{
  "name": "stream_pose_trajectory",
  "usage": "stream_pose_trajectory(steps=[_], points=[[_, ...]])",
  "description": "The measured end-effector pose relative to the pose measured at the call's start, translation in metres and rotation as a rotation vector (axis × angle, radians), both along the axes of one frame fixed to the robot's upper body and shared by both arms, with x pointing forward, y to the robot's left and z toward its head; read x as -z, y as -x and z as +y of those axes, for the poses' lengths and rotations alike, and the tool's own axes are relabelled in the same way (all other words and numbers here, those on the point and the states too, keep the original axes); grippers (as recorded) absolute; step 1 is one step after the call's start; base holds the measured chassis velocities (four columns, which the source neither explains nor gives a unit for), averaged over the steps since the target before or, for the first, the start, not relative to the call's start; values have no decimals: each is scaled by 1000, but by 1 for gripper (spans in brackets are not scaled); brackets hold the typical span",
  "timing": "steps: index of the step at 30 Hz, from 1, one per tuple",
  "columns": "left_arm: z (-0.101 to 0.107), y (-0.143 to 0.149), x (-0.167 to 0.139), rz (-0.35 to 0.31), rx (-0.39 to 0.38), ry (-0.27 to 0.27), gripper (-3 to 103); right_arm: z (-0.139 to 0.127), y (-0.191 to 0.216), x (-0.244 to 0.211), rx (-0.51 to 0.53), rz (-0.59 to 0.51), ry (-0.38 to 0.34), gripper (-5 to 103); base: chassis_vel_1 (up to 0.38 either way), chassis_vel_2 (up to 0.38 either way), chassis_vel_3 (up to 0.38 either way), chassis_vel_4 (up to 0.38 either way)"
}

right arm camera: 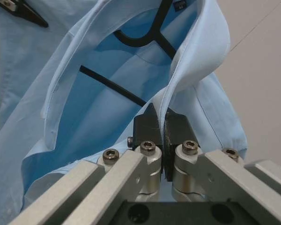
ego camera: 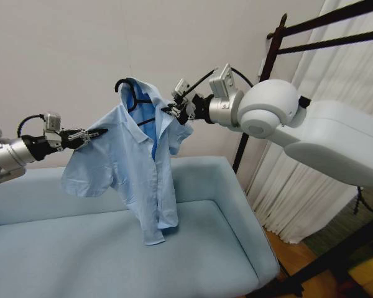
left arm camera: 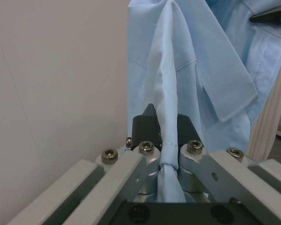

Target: Pick up the clothes from the sofa and hang them on the clothes hanger.

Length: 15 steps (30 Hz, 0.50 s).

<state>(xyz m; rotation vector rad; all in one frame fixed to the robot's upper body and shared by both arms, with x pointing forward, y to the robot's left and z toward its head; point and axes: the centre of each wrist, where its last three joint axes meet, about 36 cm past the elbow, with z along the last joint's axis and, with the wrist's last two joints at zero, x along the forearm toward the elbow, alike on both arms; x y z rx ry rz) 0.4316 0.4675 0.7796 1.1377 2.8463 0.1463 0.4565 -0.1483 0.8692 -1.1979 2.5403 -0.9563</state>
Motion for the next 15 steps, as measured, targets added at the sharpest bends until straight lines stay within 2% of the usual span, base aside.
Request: stream_pose_trajectory(steps=[15], points=[[-12, 3, 3, 0, 8, 6, 3, 21, 0, 23, -3, 34, -36, 1, 0, 0, 0, 0]])
